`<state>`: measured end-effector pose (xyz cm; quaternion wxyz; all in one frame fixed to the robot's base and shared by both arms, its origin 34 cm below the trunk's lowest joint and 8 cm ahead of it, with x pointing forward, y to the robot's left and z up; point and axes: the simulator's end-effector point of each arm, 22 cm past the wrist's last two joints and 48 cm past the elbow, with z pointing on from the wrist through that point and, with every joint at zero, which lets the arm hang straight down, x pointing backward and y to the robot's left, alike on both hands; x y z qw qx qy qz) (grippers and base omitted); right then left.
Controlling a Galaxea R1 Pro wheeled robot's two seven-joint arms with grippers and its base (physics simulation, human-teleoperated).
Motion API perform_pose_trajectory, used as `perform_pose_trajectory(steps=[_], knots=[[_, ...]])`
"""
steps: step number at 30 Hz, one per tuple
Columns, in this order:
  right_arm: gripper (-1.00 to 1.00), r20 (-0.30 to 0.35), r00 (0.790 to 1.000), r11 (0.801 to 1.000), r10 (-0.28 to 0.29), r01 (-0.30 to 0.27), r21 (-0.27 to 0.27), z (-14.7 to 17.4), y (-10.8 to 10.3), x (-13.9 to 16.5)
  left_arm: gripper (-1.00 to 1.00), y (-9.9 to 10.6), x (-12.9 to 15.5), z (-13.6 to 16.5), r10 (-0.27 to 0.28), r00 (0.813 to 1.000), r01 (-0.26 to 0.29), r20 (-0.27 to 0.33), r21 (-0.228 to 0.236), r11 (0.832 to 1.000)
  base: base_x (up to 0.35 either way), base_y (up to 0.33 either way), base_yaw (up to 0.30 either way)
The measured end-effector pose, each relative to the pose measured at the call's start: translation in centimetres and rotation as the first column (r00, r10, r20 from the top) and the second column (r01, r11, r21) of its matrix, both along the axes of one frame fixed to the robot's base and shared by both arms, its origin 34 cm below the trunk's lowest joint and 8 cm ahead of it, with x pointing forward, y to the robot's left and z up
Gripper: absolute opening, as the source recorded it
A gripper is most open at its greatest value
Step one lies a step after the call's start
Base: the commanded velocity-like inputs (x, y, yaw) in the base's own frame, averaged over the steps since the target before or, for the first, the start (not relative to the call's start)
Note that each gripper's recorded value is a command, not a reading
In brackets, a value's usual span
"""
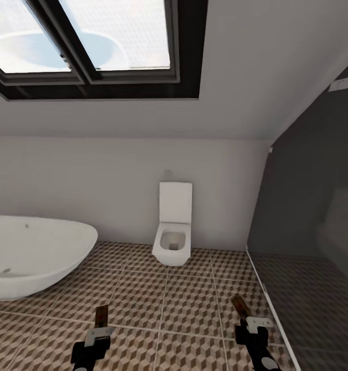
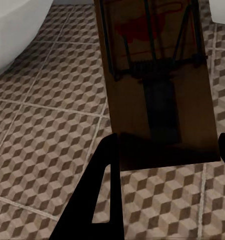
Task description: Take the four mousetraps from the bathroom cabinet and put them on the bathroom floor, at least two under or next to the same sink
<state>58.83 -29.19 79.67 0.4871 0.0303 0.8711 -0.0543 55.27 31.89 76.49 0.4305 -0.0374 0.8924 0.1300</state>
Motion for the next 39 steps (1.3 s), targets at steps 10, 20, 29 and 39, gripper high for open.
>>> perform_pose_trajectory(steps=[10, 20, 29, 39], knots=[[-1.0, 0.0, 1.0, 1.0, 0.001, -0.001, 0.001, 0.01, 0.11, 0.01, -1.0, -0.98, -0.15, -0.56, -0.035, 0.999, 0.034, -0.024, -0.03, 0.999, 0.235, 0.227, 0.0], [-1.0, 0.002, 1.0, 1.0, 0.002, -0.002, 0.003, 0.07, 0.24, 0.07, -1.0, -0.95, -0.12, -0.54, -0.035, 0.999, 0.034, -0.024, -0.03, 0.999, 0.165, 0.115, -0.121], [-1.0, 0.006, 1.0, 1.0, 0.002, -0.002, 0.003, 0.28, 0.24, 0.16, -1.0, -0.91, -0.01, -0.35, -0.034, 0.999, 0.033, -0.02, -0.03, 0.999, 0.038, 0.002, -0.269], [-1.0, 0.008, 1.0, 1.0, 0.002, -0.002, 0.003, 0.36, 0.25, 0.21, -1.0, -0.91, 0.03, -0.28, -0.034, 0.999, 0.033, -0.019, -0.03, 0.999, 0.001, 0.0, -0.039]])
